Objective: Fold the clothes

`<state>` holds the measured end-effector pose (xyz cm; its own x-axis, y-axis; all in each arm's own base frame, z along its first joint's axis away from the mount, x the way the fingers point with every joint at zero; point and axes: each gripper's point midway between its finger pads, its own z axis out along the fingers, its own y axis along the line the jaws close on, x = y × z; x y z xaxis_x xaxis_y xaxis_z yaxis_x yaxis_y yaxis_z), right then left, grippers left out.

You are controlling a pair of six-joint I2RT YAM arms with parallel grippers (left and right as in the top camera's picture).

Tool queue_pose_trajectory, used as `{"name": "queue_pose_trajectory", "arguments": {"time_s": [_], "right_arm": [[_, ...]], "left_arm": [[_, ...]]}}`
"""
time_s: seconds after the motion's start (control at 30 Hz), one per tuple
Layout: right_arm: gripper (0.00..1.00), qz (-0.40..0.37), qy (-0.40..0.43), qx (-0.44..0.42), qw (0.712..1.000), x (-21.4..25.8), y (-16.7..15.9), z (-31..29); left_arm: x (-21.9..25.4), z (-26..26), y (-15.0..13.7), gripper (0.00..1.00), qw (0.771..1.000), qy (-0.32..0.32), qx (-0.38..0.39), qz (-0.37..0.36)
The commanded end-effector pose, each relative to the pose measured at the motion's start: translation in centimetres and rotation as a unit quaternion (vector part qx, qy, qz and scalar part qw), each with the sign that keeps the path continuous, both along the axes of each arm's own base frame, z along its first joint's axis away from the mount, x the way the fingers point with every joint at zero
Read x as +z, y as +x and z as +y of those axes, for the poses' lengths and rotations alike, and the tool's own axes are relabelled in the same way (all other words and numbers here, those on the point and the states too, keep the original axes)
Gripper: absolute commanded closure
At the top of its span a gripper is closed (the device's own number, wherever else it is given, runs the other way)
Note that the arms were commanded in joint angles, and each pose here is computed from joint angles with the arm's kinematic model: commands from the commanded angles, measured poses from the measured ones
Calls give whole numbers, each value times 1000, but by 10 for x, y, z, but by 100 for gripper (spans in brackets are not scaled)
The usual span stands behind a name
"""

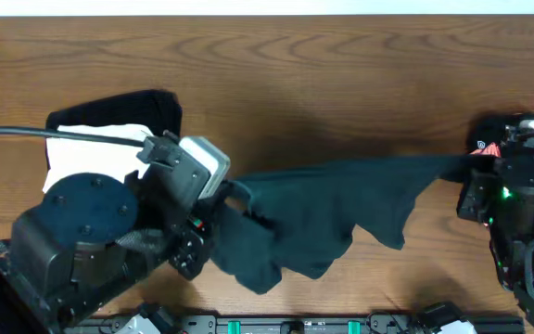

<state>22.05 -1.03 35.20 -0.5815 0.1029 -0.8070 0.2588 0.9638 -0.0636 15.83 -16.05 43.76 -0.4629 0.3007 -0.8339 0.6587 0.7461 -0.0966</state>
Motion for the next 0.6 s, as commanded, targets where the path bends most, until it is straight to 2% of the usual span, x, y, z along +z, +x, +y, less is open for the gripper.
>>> {"name": "queue_pose_trajectory", "arguments": {"time_s": [0.0,0.13,0.27,0.37,0.57], "right_arm": [[99,-14,-37,-44,998,11,-6,-22],[99,-11,-38,-44,998,10,-2,-20],[99,11,-46,-42,998,2,7,-17],[99,47,-61,-41,996,-12,17,-14],[99,129,-95,-41,986,-51,50,-4]], "left_arm": [[-5,7,-1,94,999,4,24,22],[-29,1,15,94,996,54,42,49],[-61,-4,49,94,985,132,88,64],[-88,-14,72,94,974,183,105,87],[-145,-30,124,94,950,242,135,147]]}}
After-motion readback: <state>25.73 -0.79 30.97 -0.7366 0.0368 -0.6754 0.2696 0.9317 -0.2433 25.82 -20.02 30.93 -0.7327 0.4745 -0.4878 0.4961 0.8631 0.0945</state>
